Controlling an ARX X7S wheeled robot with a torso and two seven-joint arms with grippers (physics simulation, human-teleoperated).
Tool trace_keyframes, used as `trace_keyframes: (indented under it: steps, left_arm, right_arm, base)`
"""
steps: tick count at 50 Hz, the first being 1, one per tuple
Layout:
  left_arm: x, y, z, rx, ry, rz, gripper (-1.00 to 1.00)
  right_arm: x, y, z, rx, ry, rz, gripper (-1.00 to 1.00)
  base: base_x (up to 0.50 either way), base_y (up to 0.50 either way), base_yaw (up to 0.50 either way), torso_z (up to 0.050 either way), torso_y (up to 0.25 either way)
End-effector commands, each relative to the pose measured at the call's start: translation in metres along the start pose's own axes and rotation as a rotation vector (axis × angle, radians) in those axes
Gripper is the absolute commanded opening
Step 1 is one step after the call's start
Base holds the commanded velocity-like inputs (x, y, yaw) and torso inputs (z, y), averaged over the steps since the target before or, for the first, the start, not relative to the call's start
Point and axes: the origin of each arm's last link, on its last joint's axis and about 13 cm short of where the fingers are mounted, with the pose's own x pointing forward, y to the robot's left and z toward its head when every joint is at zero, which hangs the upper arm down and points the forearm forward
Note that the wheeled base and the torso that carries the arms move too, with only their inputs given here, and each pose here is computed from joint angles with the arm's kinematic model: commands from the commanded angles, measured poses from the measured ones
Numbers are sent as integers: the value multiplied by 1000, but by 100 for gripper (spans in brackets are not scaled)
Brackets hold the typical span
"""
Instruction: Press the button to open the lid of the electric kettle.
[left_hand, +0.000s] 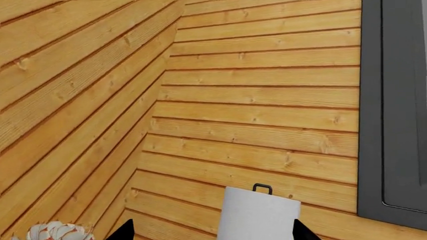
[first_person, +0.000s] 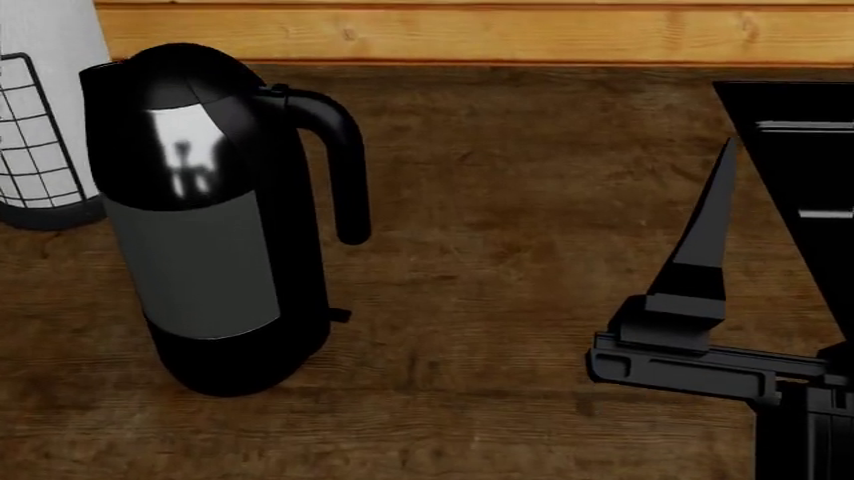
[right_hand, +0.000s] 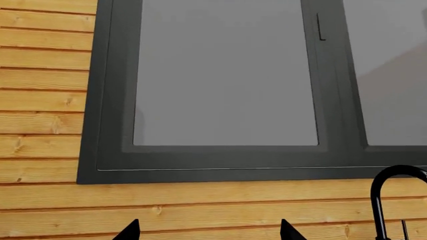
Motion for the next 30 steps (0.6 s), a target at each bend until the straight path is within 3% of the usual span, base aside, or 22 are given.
trace_keyframes:
  steps: [1,14,19,20,22,24,30]
  left_arm:
    - [1,0,0,1,0,5,100]
    - [1,1,3,-6,-3,16,100]
    - [3,3,4,-10,-8,23,100]
    - [3,3,5,-13,-5,25,100]
    - [4,4,6,-15,-7,31,100]
    - [4,5,8,-21,-11,36,100]
    - [7,8,9,-27,-11,49,100]
  right_arm:
    - [0,1,-1,22,11,5,100]
    - [1,1,-2,45,38,1,100]
    - [6,2,5,11,106,-55,100]
    - [9,2,11,4,104,-50,100]
    - [27,1,35,-112,72,-41,100]
    - [44,2,60,-145,75,-11,100]
    - [88,8,119,-134,143,159,100]
  base:
    - [500,0,0,0,0]
    - [500,0,0,0,0]
    - [0,0,0,0,3]
    - [0,0,0,0,0]
    - [0,0,0,0,0]
    - [0,0,0,0,0]
    - [0,0,0,0,0]
